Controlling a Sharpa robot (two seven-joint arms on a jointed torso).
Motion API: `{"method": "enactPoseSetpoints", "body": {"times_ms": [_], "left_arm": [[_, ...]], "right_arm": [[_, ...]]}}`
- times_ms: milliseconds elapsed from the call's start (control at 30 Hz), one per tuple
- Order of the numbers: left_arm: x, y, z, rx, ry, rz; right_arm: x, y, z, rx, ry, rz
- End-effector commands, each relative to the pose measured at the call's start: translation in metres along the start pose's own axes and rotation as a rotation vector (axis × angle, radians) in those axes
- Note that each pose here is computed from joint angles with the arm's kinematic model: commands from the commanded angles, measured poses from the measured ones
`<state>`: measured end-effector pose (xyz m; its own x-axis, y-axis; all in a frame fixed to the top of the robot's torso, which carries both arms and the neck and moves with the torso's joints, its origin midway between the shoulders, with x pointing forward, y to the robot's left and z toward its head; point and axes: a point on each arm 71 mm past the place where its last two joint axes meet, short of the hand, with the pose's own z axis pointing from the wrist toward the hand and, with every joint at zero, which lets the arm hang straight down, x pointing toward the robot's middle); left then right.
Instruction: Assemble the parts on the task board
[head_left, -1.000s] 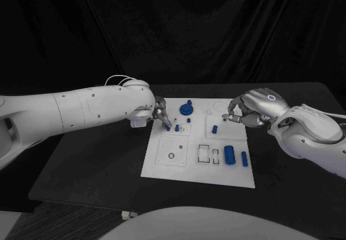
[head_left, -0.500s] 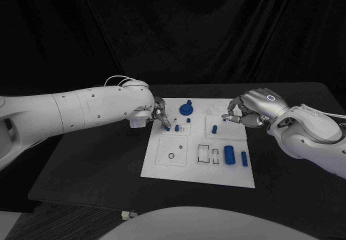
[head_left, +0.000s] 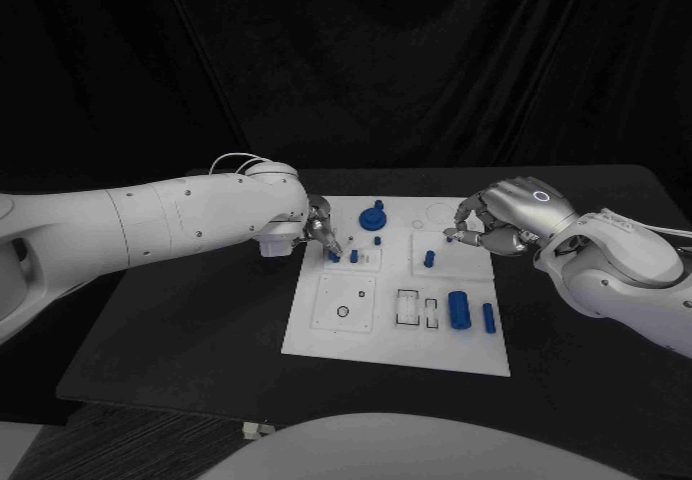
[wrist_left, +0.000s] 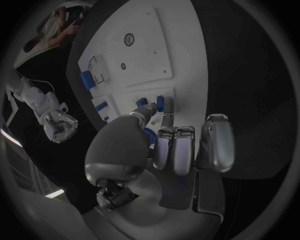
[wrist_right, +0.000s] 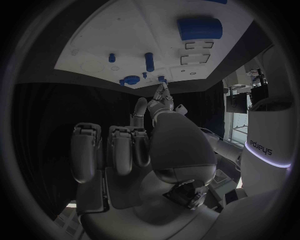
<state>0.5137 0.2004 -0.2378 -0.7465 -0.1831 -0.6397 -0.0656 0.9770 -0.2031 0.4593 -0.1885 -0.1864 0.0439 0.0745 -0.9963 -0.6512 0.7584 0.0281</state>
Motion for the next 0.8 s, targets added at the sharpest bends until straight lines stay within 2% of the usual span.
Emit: {"method": "enactPoseSetpoints", "body": {"times_ms": [33, 433, 800], "left_arm": [[0.0053, -0.0017, 0.0018, 0.014, 0.027, 0.009], [0.0049, -0.0009, 0.0008, 0.024, 0.007, -0.006], [0.0056, 0.0029, -0.0096, 0.054, -0.061, -0.055]], "right_arm": [[0.001, -0.001, 0.000, 0.017, 0.003, 0.000], [0.002, -0.001, 0.000, 0.017, 0.004, 0.001], [0.004, -0.002, -0.002, 0.021, 0.007, 0.002]]}}
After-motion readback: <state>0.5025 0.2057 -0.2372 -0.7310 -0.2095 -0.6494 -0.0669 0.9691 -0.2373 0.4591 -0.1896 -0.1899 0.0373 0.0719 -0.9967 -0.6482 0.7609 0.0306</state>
